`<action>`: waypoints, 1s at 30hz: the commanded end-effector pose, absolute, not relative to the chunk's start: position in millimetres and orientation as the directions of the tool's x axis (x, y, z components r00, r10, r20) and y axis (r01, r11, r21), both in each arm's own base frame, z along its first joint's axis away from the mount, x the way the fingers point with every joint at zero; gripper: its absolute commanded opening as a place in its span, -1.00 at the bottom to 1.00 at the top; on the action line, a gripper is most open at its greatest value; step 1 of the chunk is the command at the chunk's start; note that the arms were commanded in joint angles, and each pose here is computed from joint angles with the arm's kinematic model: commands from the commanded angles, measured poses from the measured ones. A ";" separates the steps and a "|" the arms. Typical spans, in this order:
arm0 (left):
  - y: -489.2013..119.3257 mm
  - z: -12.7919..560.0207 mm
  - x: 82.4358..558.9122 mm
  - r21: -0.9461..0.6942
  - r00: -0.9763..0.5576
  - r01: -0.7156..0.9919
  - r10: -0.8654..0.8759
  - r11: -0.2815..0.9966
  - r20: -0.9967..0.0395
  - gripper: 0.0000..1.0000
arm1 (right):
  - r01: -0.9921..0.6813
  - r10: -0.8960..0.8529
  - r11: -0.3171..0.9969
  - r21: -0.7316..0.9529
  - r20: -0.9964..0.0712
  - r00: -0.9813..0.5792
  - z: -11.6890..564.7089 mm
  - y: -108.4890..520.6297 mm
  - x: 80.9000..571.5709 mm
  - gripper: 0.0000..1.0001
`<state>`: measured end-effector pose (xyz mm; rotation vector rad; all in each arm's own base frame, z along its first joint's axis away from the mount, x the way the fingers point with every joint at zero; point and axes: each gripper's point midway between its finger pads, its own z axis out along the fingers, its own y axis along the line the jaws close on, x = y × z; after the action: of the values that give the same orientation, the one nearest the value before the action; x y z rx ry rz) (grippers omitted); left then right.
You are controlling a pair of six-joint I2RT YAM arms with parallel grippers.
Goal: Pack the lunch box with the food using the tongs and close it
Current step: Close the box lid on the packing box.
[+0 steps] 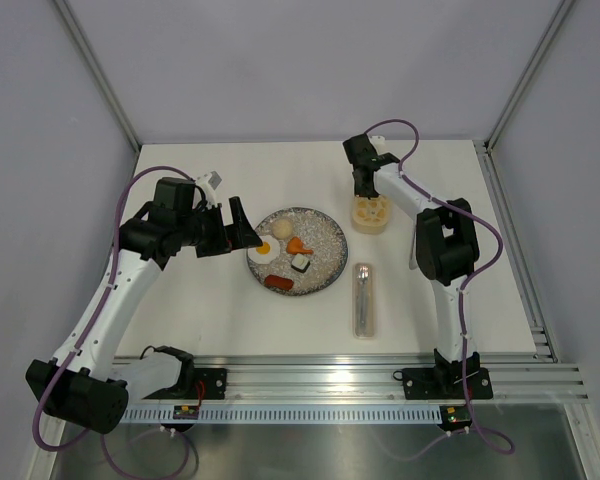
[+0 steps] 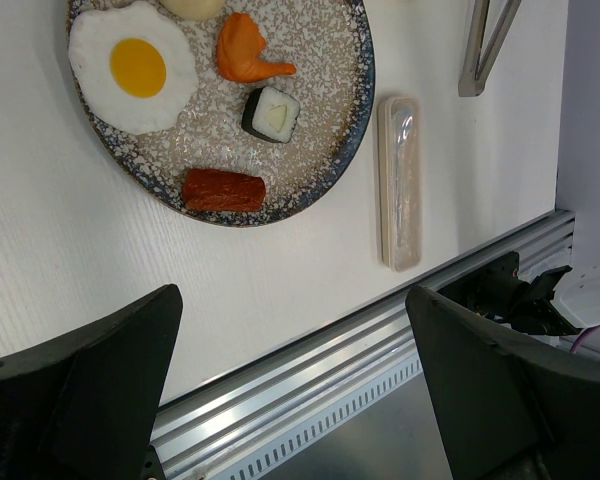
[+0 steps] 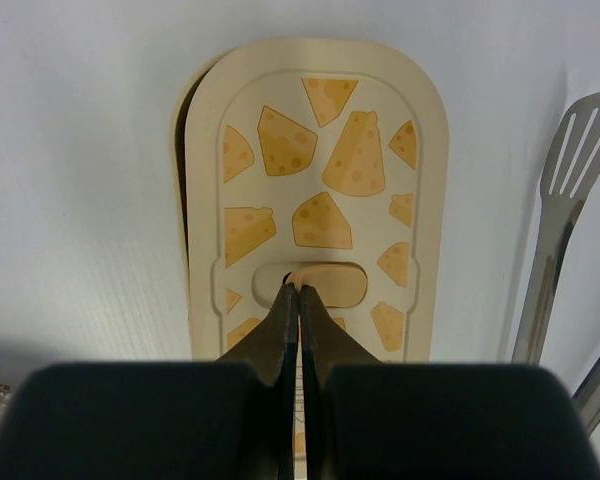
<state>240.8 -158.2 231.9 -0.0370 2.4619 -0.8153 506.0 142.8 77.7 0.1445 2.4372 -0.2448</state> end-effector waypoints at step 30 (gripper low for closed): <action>-161.3 230.9 249.2 -0.569 -0.845 0.158 -0.188 0.807 -0.501 0.98 | 0.033 -0.017 0.998 -0.060 -0.675 -0.738 82.4 162.1 508.9 -1.00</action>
<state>241.0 -158.3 225.3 -0.0429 2.4817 -0.8129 510.9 153.7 69.7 0.0380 2.4218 -0.1591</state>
